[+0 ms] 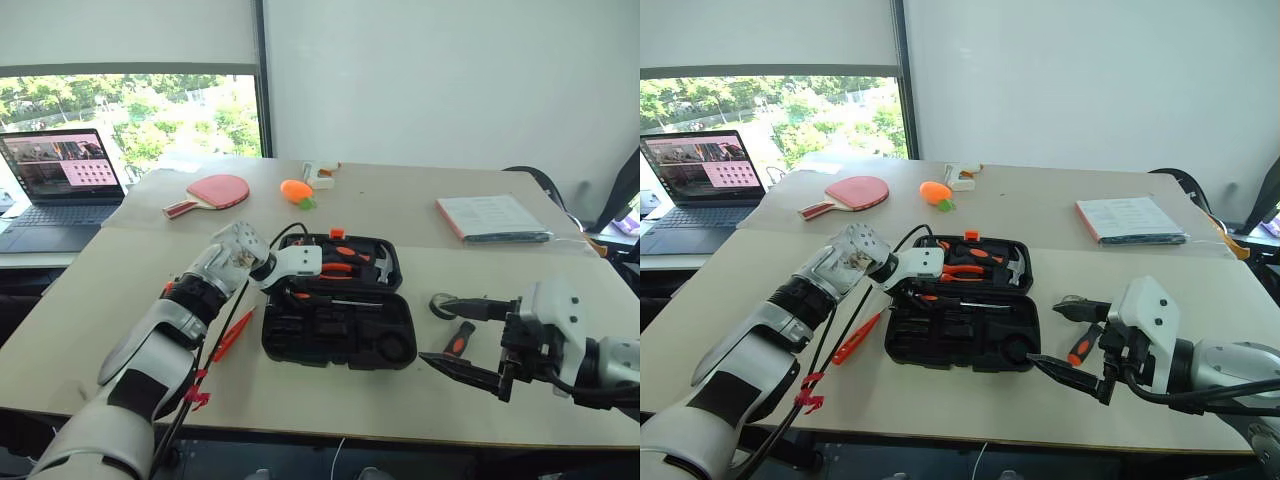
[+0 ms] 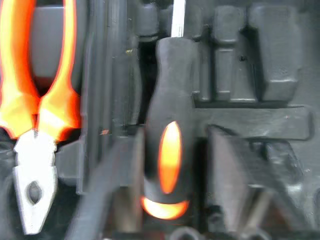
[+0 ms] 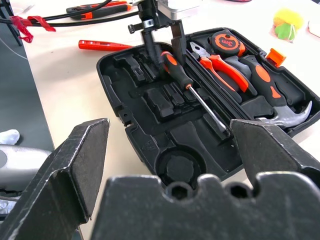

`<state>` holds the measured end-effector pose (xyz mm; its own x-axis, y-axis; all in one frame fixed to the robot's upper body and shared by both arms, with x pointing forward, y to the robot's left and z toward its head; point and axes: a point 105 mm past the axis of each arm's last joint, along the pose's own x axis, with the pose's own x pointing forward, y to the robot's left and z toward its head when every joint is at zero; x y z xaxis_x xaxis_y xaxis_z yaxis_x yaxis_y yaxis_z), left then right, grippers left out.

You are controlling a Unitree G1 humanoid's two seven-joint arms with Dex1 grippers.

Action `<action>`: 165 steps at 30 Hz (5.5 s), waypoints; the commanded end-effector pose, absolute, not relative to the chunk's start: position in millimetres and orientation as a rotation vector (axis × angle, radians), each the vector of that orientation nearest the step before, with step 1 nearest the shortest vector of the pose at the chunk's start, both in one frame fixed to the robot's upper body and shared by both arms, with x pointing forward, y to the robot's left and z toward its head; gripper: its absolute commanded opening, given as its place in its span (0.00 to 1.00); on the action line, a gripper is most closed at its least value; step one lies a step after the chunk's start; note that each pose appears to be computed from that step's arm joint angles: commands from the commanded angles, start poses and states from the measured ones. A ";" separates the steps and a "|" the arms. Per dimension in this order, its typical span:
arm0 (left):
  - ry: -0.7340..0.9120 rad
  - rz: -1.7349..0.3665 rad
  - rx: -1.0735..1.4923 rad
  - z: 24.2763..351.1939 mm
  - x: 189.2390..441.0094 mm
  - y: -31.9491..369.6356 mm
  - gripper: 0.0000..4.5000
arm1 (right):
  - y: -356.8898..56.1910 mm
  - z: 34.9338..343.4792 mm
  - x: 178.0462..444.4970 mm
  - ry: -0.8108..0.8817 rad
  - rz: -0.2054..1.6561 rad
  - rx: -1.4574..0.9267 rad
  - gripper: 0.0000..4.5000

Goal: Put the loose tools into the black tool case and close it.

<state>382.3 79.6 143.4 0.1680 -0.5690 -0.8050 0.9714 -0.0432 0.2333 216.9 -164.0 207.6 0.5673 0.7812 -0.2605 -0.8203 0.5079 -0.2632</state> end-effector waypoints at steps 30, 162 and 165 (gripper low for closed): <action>0.418 -1.374 1.020 154.3 386.7 45.7 0.01 | -166.0 211.0 222.3 0.086 0.933 -0.386 1.00; 0.210 -1.427 0.557 264.7 277.8 160.0 1.00 | -117.9 151.9 353.8 0.442 1.175 -0.988 0.22; 0.206 -1.429 0.556 265.7 279.2 159.5 1.00 | -113.3 156.0 350.2 0.435 1.189 -0.947 0.50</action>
<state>280.1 160.8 256.1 0.1432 -0.8718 -0.4684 0.9786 0.0542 0.1984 354.1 -116.0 147.2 0.3572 0.5591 -0.7482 -0.9178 0.0613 -0.3924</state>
